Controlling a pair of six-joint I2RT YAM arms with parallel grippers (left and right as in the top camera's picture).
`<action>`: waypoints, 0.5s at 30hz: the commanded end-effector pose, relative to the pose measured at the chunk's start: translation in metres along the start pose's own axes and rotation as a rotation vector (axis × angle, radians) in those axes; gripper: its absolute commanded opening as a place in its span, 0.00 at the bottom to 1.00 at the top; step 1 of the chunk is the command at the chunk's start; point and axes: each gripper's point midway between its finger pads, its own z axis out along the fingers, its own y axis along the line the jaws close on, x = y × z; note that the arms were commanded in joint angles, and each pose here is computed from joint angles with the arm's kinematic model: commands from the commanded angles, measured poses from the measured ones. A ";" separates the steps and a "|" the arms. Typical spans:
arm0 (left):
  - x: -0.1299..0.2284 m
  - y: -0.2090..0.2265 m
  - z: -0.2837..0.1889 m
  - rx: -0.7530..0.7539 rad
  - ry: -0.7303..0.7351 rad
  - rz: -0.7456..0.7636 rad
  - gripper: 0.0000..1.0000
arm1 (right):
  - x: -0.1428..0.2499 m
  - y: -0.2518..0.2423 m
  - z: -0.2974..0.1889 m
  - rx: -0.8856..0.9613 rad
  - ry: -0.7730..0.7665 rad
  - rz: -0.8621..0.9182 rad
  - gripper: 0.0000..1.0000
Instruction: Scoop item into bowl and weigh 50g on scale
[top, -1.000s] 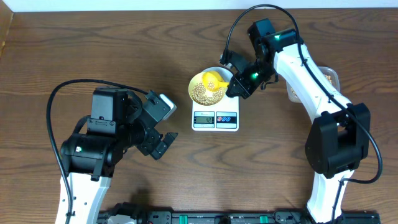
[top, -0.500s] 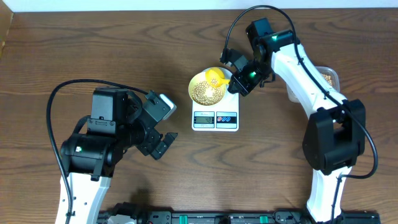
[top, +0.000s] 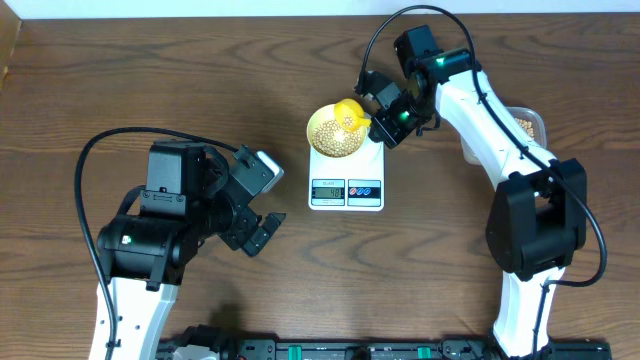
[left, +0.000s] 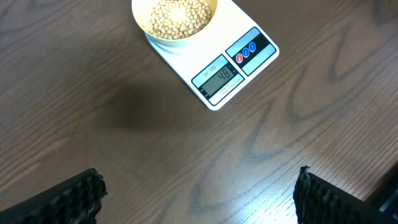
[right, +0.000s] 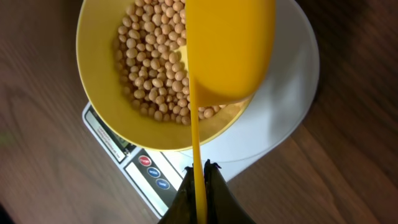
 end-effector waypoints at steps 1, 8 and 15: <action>-0.005 0.003 -0.005 -0.014 -0.012 0.019 0.99 | -0.002 -0.009 -0.003 0.022 -0.005 0.026 0.01; -0.005 0.003 -0.005 -0.014 -0.012 0.019 0.99 | -0.001 -0.010 -0.018 0.021 -0.024 0.041 0.01; -0.005 0.003 -0.005 -0.014 -0.012 0.019 0.99 | -0.002 0.005 -0.023 -0.038 -0.036 0.040 0.01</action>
